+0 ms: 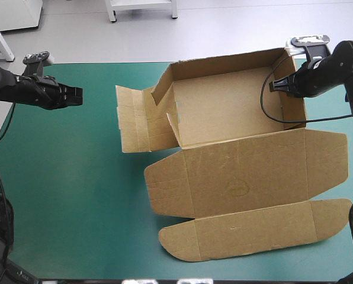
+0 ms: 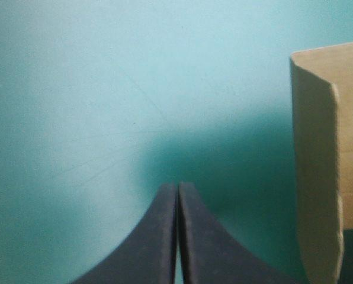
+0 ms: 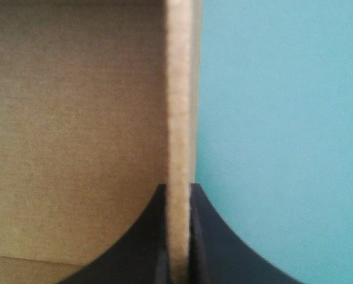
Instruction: Fold the box
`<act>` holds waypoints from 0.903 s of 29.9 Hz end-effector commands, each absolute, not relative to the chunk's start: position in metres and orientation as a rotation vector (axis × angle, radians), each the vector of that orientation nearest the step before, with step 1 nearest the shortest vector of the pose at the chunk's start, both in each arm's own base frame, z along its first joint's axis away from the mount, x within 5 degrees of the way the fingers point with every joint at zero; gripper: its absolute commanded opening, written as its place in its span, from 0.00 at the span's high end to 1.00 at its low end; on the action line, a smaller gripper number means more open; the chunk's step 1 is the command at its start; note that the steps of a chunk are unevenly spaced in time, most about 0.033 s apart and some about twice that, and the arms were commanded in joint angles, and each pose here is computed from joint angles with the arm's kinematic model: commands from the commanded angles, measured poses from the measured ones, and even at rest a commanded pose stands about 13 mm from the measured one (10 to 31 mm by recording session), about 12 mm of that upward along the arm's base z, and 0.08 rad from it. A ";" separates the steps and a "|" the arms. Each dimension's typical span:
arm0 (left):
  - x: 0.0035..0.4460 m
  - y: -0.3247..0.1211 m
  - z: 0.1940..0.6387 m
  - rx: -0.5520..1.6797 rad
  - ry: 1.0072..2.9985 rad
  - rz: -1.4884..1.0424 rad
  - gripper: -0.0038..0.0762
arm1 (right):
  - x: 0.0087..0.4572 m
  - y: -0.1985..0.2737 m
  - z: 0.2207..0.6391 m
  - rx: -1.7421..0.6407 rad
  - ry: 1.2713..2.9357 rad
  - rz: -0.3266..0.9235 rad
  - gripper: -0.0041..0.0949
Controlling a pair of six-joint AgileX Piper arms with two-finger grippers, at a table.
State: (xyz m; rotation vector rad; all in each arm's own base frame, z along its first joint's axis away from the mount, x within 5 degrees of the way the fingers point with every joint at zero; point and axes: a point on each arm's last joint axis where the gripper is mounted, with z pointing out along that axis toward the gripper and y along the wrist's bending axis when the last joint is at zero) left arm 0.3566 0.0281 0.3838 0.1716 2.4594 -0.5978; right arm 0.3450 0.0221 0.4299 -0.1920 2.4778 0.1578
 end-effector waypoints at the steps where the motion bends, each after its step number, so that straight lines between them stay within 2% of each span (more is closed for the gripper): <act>1: 0.360 0.026 0.395 0.189 2.338 -0.769 0.96 | 0.315 0.025 0.478 -0.210 2.312 0.235 0.96; 8: 0.371 0.018 0.349 0.211 2.334 -1.025 0.96 | 0.299 0.030 0.518 -0.232 2.161 0.282 0.96; 13: 0.368 0.009 0.340 0.205 2.201 -1.240 0.96 | 0.299 0.039 0.523 -0.264 2.118 0.416 0.96; 27: 0.356 -0.051 0.362 0.362 2.064 -1.410 0.96 | 0.346 0.037 0.485 -0.236 2.226 0.386 0.96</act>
